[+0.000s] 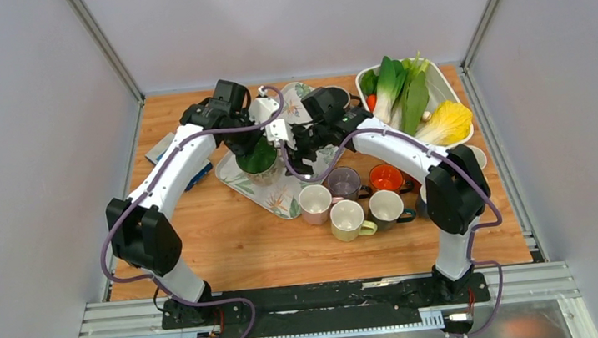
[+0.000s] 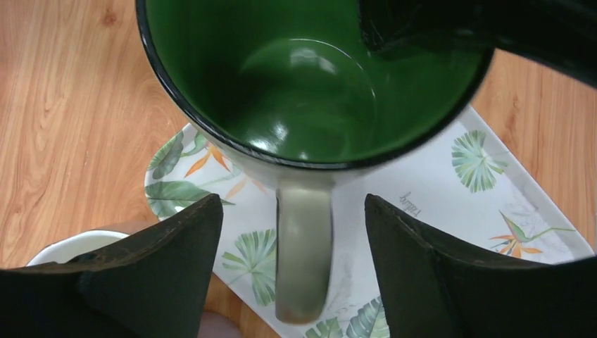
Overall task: Turn the mug right side up
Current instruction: Place the cup on the tray.
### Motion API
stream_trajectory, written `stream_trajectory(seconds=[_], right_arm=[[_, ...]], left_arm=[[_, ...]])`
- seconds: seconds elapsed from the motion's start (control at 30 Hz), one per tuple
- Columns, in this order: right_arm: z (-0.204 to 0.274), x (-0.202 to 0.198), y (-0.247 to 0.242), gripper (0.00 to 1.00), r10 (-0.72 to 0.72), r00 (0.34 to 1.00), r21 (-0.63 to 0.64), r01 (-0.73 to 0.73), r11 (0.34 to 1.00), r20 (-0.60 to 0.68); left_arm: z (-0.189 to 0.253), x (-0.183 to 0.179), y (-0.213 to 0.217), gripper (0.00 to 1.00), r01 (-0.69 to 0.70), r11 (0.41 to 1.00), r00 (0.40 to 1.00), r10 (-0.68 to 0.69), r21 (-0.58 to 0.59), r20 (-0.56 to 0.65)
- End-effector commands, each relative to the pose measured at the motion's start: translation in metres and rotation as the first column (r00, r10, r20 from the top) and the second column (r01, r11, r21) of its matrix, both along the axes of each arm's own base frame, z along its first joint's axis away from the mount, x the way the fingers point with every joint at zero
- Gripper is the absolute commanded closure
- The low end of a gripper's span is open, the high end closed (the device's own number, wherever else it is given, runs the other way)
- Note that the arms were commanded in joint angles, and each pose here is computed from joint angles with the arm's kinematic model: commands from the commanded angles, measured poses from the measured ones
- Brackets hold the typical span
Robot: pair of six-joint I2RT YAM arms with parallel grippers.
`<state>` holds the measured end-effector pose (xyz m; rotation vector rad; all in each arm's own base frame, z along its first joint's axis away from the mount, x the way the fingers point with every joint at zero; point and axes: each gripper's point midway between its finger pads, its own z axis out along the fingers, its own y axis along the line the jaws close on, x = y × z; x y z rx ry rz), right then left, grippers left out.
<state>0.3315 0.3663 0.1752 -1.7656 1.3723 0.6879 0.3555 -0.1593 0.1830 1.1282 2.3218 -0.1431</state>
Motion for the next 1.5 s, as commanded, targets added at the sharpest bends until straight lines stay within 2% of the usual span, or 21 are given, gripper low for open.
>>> stream_trajectory(seconds=[0.0, 0.37, 0.5, 0.73, 0.8, 0.93, 1.0, 1.03, 1.1, 1.23, 1.47], right_arm=[[0.005, 0.006, 0.011, 0.25, -0.011, 0.999, -0.002, 0.012, 1.0, 0.051], [-0.01, 0.004, 0.016, 0.55, 0.026, 0.991, -0.071, -0.016, 0.997, 0.132], [-0.019, 0.004, 0.019, 0.61, 0.03, 0.99, -0.11, -0.015, 0.994, 0.139], [-0.027, -0.001, 0.02, 0.89, 0.062, 0.989, -0.148, -0.042, 0.988, 0.134], [-0.022, 0.0, 0.022, 1.0, 0.057, 0.99, -0.132, -0.039, 0.991, 0.132], [-0.011, 0.004, 0.028, 1.0, 0.043, 0.991, -0.091, -0.032, 0.995, 0.128], [-0.009, 0.007, 0.029, 1.0, 0.029, 0.992, -0.08, -0.019, 0.997, 0.125], [-0.008, 0.008, 0.029, 1.0, 0.023, 0.992, -0.074, -0.014, 0.997, 0.123], [-0.007, 0.011, 0.027, 1.0, 0.009, 0.993, -0.066, -0.001, 0.998, 0.12], [-0.007, 0.016, 0.019, 1.0, -0.022, 0.994, -0.053, 0.028, 0.998, 0.103], [-0.007, 0.024, 0.009, 1.0, -0.069, 0.995, -0.022, 0.071, 0.997, 0.067]], left_arm=[[0.044, 0.014, -0.019, 1.0, 0.006, 0.993, 0.995, 0.005, -0.117, 0.095], [0.049, 0.015, -0.026, 1.0, 0.005, 0.988, 0.997, 0.006, -0.152, 0.071], [0.051, 0.016, -0.029, 1.0, 0.002, 0.986, 0.998, 0.01, -0.166, 0.068], [0.047, 0.012, -0.03, 1.0, -0.002, 0.983, 1.0, 0.007, -0.183, 0.03], [0.046, 0.012, -0.03, 1.0, -0.001, 0.984, 1.0, 0.005, -0.18, 0.021], [0.042, 0.011, -0.029, 0.97, -0.007, 0.984, 1.0, 0.007, -0.176, -0.003], [0.042, 0.012, -0.027, 0.85, -0.021, 0.984, 1.0, 0.02, -0.177, -0.009], [0.043, 0.013, -0.027, 0.74, -0.035, 0.983, 0.999, 0.034, -0.182, -0.011], [0.047, 0.015, -0.023, 0.6, -0.069, 0.979, 0.998, 0.069, -0.191, -0.005], [0.062, 0.017, -0.013, 0.37, -0.111, 0.963, 0.993, 0.117, -0.244, 0.01], [0.079, 0.012, 0.004, 0.35, -0.088, 0.958, 0.992, 0.108, -0.274, 0.06]])
